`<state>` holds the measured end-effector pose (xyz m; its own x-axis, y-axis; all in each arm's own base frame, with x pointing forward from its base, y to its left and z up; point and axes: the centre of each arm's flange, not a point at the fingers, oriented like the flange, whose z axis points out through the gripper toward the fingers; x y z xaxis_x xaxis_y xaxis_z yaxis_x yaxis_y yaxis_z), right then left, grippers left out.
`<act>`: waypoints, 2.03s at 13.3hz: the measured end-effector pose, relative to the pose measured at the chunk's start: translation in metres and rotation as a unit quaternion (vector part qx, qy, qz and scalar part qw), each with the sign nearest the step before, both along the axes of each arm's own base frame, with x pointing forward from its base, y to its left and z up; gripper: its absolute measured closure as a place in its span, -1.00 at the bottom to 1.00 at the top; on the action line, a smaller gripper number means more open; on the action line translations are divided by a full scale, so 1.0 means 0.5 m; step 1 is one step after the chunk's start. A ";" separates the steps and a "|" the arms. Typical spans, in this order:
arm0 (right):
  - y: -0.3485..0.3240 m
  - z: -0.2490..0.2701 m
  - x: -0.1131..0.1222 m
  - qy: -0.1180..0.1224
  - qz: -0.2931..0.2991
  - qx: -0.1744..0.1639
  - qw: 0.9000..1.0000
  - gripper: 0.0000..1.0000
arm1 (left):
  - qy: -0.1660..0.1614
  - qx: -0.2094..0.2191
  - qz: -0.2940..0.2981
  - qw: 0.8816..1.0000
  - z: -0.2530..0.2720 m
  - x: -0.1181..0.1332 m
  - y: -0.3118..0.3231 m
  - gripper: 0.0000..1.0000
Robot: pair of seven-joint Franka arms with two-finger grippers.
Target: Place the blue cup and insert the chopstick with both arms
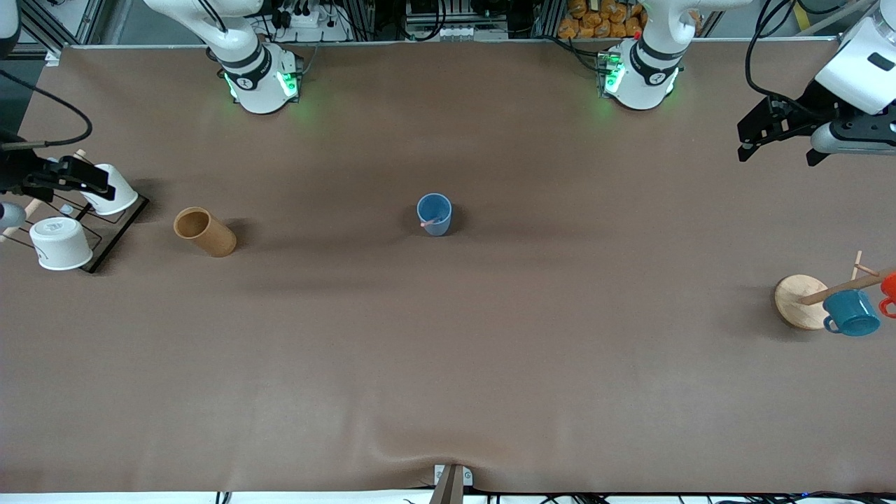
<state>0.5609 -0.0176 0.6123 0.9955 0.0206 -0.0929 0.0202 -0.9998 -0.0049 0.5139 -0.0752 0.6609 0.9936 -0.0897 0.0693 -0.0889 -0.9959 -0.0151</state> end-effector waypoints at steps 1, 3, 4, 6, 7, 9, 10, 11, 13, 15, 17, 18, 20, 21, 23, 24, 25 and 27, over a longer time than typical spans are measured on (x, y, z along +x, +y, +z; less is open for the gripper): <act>0.001 -0.001 -0.012 -0.006 0.000 0.000 1.000 -1.00 | 0.000 0.000 0.004 1.000 0.000 0.000 0.002 -1.00; 0.000 0.012 -0.018 -0.021 0.000 -0.001 1.000 -1.00 | 0.001 0.000 0.007 1.000 0.000 0.000 0.003 -1.00; -0.002 0.022 -0.016 -0.029 0.000 -0.001 1.000 -1.00 | 0.003 0.000 0.009 1.000 -0.001 -0.001 0.004 -1.00; -0.008 0.044 -0.014 -0.038 0.004 -0.001 0.999 -1.00 | 0.006 0.000 0.013 1.000 -0.003 -0.002 0.004 -1.00; -0.008 0.053 -0.016 -0.039 0.006 -0.001 0.999 -1.00 | 0.007 0.001 0.015 1.000 -0.004 -0.002 0.004 -1.00; -0.007 0.065 -0.020 -0.037 0.007 -0.001 0.999 -1.00 | 0.011 0.001 0.017 1.000 -0.008 -0.003 0.005 -1.00; -0.007 0.071 -0.021 -0.039 0.007 -0.001 0.999 -1.00 | 0.013 0.001 0.017 1.000 -0.009 -0.004 0.005 -1.00; -0.007 0.074 -0.021 -0.039 0.007 -0.001 0.999 -1.00 | 0.016 0.002 0.017 1.000 -0.010 -0.005 0.005 -1.00; -0.007 0.073 -0.022 -0.037 0.007 -0.001 0.999 -1.00 | 0.017 0.002 0.018 1.000 -0.010 -0.005 0.008 -1.00; -0.007 0.068 -0.020 -0.033 0.007 -0.001 0.999 -1.00 | 0.017 0.002 0.022 1.000 -0.010 -0.004 0.015 -1.00; -0.007 0.064 -0.018 -0.031 0.007 0.000 1.000 -1.00 | 0.017 0.001 0.025 1.000 -0.010 -0.003 0.023 -1.00; -0.007 0.064 -0.018 -0.030 0.007 0.000 1.000 -1.00 | 0.017 0.001 0.026 1.000 -0.010 -0.003 0.025 -1.00; -0.007 0.063 -0.018 -0.029 0.007 0.000 1.000 -1.00 | 0.017 0.001 0.026 1.000 -0.010 0.000 0.025 -1.00; -0.007 0.063 -0.019 -0.028 0.007 0.000 1.000 -1.00 | 0.017 0.001 0.026 1.000 -0.010 0.002 0.025 -1.00; -0.008 0.062 -0.019 -0.027 0.007 0.000 1.000 -1.00 | 0.018 0.001 0.026 1.000 -0.012 0.005 0.024 -1.00; -0.008 0.062 -0.019 -0.027 0.007 0.000 1.000 -1.00 | 0.018 0.001 0.026 0.999 -0.013 0.005 0.024 -1.00; -0.008 0.062 -0.019 -0.027 0.007 0.000 1.000 -1.00 | 0.018 0.001 0.026 0.999 -0.013 0.006 0.024 -1.00; -0.008 0.062 -0.019 -0.027 0.007 0.000 1.000 -1.00 | 0.019 0.001 0.026 0.999 -0.015 0.007 0.024 -1.00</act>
